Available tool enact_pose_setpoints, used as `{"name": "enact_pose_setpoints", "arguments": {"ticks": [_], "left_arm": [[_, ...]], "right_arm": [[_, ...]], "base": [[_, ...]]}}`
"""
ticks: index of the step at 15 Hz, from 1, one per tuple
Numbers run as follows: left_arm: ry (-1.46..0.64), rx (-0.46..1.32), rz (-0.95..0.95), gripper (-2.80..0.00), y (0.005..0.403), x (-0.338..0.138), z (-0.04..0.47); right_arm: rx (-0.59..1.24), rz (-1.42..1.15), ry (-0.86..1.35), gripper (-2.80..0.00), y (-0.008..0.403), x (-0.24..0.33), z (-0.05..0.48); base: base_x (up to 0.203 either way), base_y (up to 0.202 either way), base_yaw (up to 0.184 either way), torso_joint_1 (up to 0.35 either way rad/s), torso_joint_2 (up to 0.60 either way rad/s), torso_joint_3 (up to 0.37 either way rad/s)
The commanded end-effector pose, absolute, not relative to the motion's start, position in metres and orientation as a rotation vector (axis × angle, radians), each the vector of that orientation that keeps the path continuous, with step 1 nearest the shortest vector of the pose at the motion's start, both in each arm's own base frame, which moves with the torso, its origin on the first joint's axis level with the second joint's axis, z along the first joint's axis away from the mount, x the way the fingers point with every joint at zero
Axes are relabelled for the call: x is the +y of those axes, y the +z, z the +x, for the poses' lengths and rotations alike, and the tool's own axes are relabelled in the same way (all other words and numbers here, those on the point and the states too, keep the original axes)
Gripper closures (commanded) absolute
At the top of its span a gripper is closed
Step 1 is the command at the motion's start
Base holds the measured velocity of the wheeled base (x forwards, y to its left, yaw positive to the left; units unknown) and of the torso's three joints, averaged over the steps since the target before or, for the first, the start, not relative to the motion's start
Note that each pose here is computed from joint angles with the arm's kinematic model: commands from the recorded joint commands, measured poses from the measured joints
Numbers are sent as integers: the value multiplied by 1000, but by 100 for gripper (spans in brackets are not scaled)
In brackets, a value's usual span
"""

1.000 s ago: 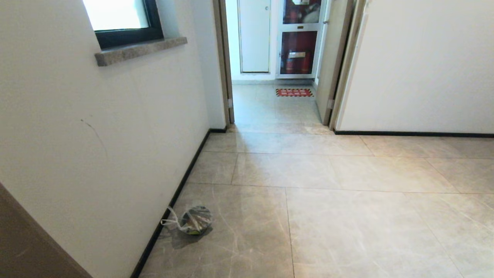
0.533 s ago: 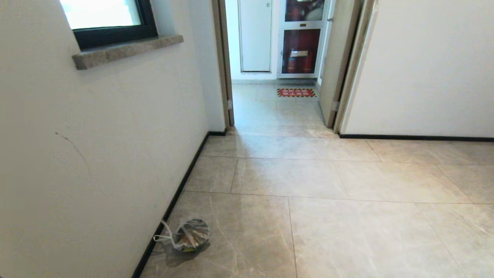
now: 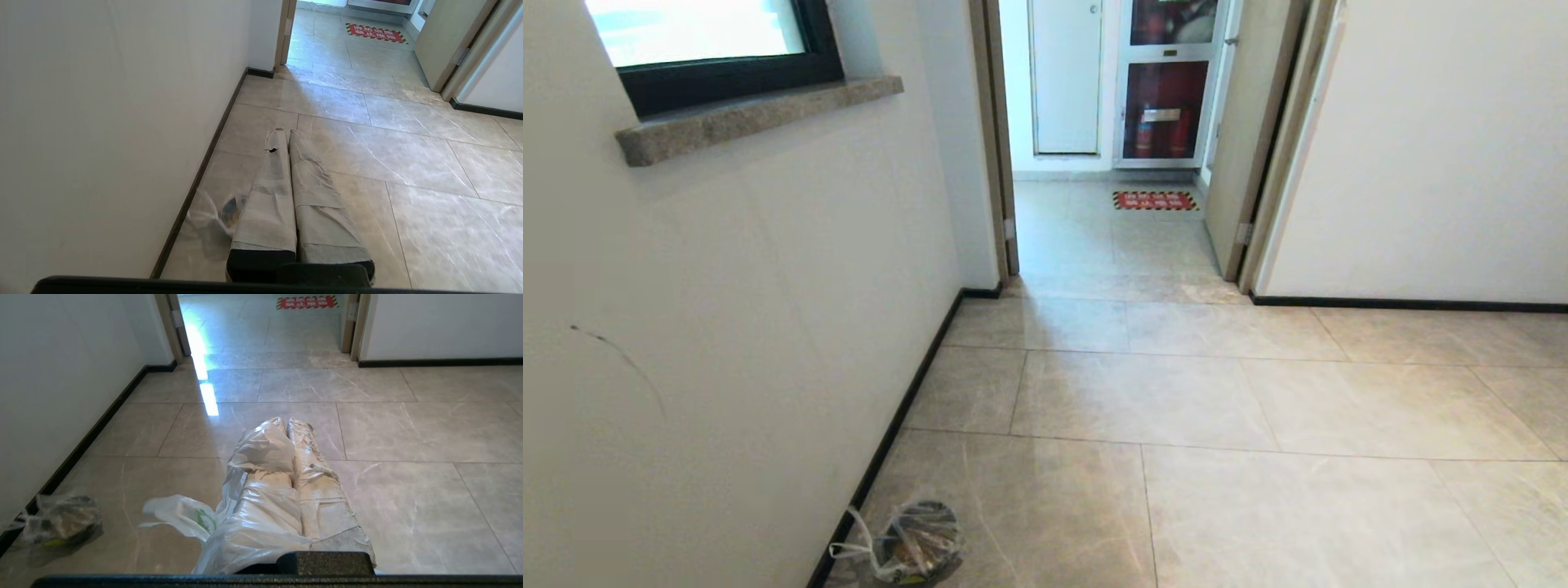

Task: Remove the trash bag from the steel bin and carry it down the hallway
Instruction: Put the trash bag at the door

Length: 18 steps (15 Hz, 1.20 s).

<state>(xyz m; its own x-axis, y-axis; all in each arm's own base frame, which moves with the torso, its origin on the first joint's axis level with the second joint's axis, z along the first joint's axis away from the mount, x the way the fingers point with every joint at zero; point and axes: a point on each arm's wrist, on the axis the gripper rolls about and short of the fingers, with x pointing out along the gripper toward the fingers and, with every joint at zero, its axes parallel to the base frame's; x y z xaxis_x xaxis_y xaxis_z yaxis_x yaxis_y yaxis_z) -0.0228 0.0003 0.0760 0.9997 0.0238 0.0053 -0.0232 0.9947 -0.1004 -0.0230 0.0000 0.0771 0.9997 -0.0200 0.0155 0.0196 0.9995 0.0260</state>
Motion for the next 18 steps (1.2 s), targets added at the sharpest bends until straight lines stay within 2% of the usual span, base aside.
{"name": "enact_pose_setpoints", "arguments": {"ticks": [1,18], "left_arm": [[25,-6,-101,0,76,0,-23],[24,-6,-101,0,76,0,-23]], "right_arm": [[-19,26,-20,0,77,0,-23],[-19,26,-20,0,77,0,-23]], "base": [[193,0,0,2,1,-1],[191,0,1,2,1,2]]}}
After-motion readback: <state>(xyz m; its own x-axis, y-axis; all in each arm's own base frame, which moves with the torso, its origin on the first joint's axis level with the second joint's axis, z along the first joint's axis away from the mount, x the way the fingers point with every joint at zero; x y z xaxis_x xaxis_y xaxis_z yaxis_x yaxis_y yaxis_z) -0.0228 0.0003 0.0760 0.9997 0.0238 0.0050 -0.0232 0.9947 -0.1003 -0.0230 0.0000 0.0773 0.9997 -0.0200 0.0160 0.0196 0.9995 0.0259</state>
